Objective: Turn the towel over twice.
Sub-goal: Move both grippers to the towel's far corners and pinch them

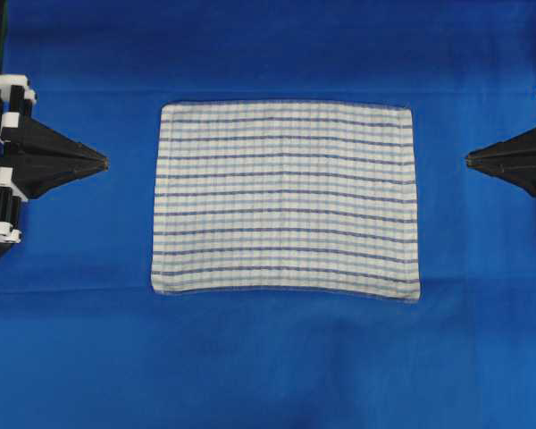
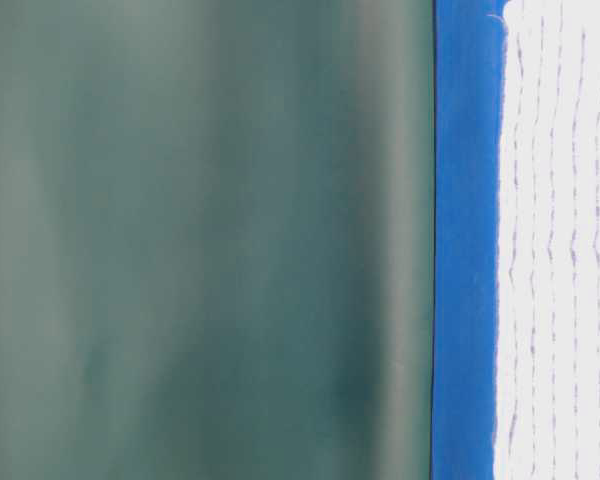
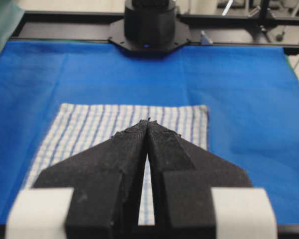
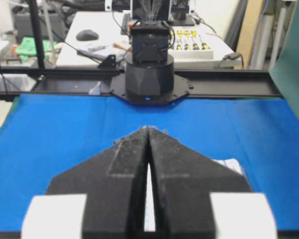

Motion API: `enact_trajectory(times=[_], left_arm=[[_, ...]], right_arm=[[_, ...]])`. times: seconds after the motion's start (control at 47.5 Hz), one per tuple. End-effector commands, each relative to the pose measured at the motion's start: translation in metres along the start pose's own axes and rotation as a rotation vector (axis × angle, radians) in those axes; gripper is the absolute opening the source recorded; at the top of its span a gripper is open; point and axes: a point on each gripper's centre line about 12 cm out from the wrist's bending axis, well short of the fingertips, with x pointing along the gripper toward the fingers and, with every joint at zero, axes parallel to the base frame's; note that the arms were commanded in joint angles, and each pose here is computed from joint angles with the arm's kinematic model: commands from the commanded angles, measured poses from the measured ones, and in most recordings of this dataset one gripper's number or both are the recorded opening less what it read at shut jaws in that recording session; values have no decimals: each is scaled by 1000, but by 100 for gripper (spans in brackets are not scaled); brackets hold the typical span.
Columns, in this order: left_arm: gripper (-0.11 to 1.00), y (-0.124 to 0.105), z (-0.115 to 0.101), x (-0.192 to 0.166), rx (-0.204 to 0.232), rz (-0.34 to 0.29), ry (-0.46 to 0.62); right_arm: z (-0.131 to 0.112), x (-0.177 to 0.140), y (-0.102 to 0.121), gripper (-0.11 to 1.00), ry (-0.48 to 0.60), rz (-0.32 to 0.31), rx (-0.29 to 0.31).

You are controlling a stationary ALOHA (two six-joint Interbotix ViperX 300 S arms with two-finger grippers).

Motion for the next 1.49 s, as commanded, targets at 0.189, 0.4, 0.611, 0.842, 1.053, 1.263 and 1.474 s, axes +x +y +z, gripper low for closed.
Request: enact_trajectory(times=[0.189, 0.4, 0.611, 0.842, 1.053, 1.263, 1.474], left_arm=[[0, 7, 7, 6, 36, 36, -16], [0, 25, -16, 20, 51, 115, 80], [1, 45, -42, 33, 46, 187, 184], [47, 69, -72, 43, 33, 269, 277], [91, 90, -110, 51, 10, 332, 387], [90, 115, -146, 52, -16, 407, 476], [90, 132, -176, 48, -43, 459, 552]], right_arm=[[9, 6, -16, 0, 38, -78, 8], [-10, 10, -38, 0, 138, -182, 18], [-37, 15, -64, 1, 251, -293, 45], [-81, 27, -88, 14, 441, -375, 89], [-123, 39, -113, 63, 603, -438, 133], [-162, 46, -135, 58, 701, -488, 168], [-198, 42, -149, 58, 787, -528, 201]])
